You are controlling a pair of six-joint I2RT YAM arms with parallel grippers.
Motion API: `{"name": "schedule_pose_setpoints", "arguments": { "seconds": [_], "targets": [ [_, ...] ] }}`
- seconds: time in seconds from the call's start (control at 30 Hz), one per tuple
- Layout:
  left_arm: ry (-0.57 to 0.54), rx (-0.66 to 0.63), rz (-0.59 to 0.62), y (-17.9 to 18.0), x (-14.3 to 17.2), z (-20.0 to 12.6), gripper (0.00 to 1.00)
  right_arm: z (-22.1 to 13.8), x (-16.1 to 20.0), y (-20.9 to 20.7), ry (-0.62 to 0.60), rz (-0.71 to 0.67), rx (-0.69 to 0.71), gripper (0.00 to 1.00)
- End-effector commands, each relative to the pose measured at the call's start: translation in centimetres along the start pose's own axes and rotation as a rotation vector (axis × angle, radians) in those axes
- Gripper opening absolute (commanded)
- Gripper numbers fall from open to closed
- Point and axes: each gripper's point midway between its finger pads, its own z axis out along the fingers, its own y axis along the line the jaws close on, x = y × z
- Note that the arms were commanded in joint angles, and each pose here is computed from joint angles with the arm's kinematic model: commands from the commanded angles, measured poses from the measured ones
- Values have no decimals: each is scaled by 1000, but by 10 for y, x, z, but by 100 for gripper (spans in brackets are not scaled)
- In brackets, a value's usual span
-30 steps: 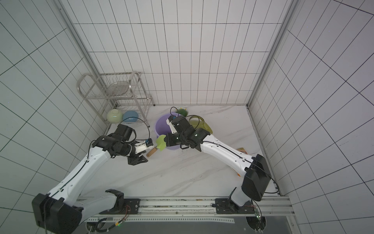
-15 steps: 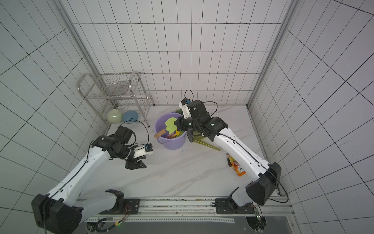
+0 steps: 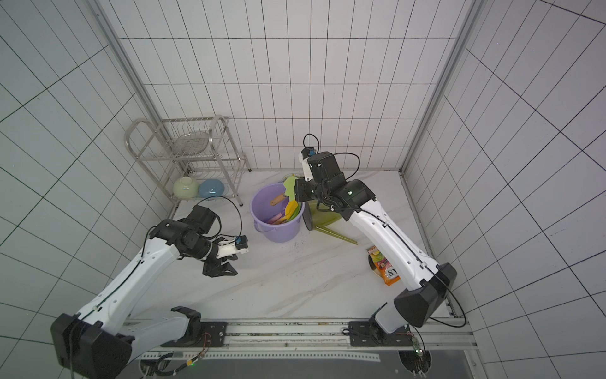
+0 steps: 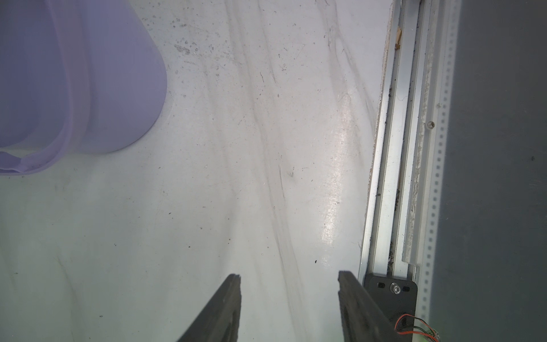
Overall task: Organize the gardening tools
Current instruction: Place the gardening tool in the container.
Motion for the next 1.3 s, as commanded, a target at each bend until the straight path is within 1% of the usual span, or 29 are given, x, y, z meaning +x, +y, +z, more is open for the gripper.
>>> {"name": "schedule_pose_setpoints", "arguments": {
  "seconds": [0.0,0.13,0.37,0.73,0.87,0.93,1.1,1.17,1.27],
  "targets": [
    [-10,11,17,-3,0,3,55,15,9,-12,55,-61,59,0],
    [-2,8,15,-2,2,5,55,37,21,-7,118,-77,35,0],
    [6,4,14,-2,5,8,55,67,36,0,184,-82,6,0],
    [19,-6,13,0,9,11,55,112,71,13,292,-62,-44,0],
    [24,-11,14,0,10,11,55,122,82,13,326,-49,-45,0],
    [26,-13,13,1,11,12,54,128,81,15,314,-44,-55,0],
    [27,-14,12,1,11,12,55,135,87,16,333,-34,-60,1],
    [29,-14,12,1,11,12,54,136,89,15,339,-31,-59,3],
    [28,-16,12,1,11,12,54,135,88,16,336,-27,-65,7]
  ]
}}
